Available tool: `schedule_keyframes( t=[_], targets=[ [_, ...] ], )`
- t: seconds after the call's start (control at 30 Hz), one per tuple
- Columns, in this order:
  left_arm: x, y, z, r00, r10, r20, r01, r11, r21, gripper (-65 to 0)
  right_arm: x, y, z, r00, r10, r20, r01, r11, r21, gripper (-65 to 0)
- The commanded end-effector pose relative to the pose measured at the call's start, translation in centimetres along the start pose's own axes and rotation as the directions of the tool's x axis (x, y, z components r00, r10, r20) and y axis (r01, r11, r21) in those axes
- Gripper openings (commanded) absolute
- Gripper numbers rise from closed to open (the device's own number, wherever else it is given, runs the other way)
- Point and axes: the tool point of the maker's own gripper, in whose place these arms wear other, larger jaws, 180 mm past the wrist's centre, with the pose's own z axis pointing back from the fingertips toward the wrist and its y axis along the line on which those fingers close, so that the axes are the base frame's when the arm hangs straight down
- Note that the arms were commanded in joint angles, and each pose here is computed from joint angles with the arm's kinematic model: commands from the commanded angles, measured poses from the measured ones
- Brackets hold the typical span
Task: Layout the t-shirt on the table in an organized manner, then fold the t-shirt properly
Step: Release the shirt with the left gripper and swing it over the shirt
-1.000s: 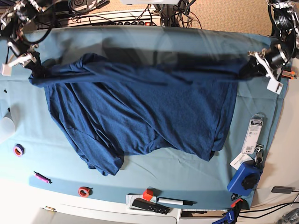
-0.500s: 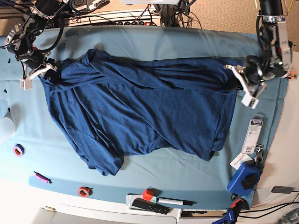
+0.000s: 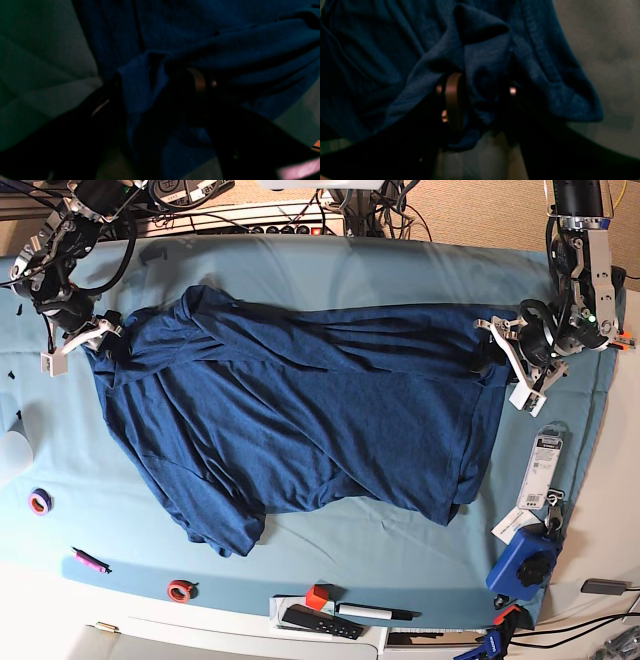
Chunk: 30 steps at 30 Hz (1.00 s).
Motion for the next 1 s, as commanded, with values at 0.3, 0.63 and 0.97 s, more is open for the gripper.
schedule_keyframes(
  t=[0.3,0.63,0.97],
  targets=[
    [8.6,0.3,2.1,0.972,-0.156,0.176,0.146,0.987,0.067,-33.7,0.6,-0.5,0.5,1.0,0.018,-0.003,-0.018,1.0,-0.021,-41.8],
    [9.7,-11.3,2.6,0.94,-0.155,0.304,0.268,0.887,-0.375,-36.9,0.6,-0.5,0.5,1.0,0.018,-0.002,-0.018,1.0,-0.02,-41.8],
    [4.8,-26.9,-0.6,0.91,-0.3,0.286,0.414,0.65,-0.637,-36.9,0.6,-0.5,0.5,1.0,0.018,-0.002,-0.018,1.0,-0.02,-41.8]
  ],
)
